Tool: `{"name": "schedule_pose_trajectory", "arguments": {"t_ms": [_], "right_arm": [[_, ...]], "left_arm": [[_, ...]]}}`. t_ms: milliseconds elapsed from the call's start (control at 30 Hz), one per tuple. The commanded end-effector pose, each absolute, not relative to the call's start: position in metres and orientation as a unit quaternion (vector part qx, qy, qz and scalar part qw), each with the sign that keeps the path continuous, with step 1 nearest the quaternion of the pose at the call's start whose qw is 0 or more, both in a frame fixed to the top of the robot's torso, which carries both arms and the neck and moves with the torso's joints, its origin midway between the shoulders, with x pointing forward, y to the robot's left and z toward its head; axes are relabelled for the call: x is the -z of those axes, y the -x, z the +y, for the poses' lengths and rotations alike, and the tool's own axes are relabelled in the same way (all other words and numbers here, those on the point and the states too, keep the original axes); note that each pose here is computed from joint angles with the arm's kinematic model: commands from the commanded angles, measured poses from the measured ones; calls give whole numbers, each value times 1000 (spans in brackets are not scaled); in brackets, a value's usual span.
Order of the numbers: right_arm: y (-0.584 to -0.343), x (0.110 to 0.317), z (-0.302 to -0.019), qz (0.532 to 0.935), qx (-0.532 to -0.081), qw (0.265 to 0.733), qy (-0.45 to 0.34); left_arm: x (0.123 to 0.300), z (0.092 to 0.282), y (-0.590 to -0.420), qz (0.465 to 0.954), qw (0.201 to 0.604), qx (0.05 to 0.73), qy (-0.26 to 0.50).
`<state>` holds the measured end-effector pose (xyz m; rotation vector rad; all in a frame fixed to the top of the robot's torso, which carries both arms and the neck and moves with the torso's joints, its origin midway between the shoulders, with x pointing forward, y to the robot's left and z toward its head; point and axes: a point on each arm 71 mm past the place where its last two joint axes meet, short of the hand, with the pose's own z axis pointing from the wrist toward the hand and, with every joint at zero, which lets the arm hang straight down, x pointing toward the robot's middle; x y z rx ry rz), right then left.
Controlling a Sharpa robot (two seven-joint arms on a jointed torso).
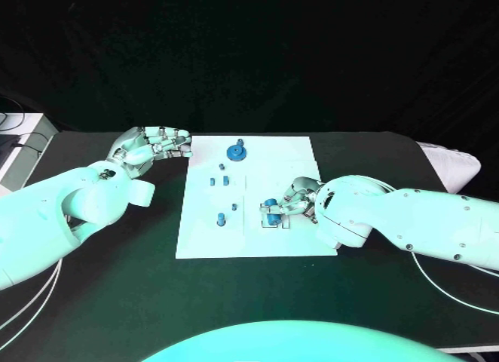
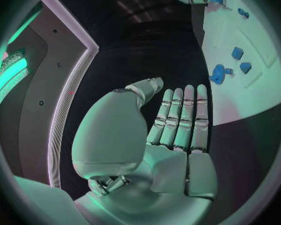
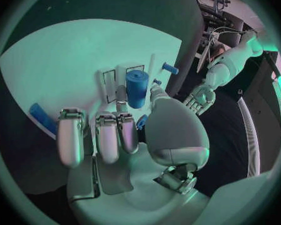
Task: Assemble the parts on the task board
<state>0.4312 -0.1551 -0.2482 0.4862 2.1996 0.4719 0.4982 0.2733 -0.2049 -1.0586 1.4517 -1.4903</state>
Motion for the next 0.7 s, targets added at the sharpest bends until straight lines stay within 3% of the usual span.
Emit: {"name": "schedule_pose_trajectory", "arguments": {"t_ms": [33,700], "right_arm": [[-431,247,-154,867,-196,416,-190],[-430,247,-161,863,-195,425,-192]], "left_arm": [[204,271,-498,571,386,594,414],[204,272,-498,571,387,593,415]]}}
